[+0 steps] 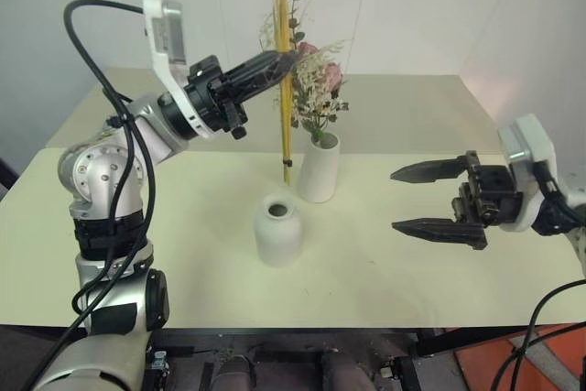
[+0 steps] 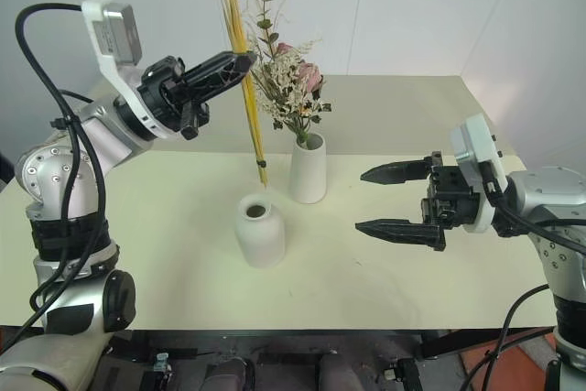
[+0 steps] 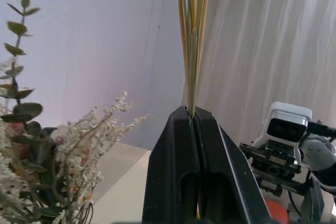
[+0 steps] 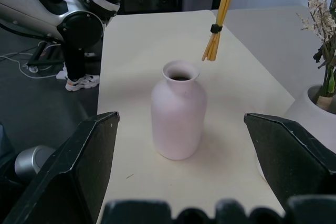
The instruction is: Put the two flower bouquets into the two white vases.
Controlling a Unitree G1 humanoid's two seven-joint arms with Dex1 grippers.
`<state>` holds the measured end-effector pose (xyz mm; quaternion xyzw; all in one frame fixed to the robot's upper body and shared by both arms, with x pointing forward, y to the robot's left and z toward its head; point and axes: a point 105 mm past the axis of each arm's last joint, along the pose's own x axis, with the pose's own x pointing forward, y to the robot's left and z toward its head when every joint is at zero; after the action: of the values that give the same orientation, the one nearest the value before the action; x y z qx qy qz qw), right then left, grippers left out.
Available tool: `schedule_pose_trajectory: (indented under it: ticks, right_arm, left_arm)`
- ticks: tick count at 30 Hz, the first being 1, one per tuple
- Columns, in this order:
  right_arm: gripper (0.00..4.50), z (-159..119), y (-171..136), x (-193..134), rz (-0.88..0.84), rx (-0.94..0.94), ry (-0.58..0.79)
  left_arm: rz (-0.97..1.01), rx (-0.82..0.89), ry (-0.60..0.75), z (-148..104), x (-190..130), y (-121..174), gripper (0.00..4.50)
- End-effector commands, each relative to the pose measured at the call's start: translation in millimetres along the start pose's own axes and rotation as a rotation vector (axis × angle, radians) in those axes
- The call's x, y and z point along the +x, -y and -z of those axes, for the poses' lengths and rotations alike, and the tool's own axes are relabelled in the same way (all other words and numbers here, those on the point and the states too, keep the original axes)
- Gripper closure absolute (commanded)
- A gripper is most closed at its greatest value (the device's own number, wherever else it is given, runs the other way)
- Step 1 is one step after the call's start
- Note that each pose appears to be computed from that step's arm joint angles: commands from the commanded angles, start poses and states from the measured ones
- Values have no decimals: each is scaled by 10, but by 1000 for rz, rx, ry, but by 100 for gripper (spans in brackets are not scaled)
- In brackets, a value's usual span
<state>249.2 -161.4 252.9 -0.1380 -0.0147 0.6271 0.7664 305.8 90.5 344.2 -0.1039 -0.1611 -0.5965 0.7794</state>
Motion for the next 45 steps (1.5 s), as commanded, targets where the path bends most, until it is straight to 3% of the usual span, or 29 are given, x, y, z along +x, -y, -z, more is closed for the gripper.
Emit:
schedule_pose_trajectory:
  ticks: [1, 34, 45]
  right_arm:
    - [0, -144, -25, -53, 18, -74, 8]
    - [0, -90, -47, -27, 25, -59, -1]
    - [0, -62, -81, 7, 16, -51, -14]
  left_arm:
    - [63, 43, 6, -87, -1, 124, 449]
    - [145, -9, -93, 329, -140, 172, 449]
    - [80, -20, -194, 717, -324, 85, 449]
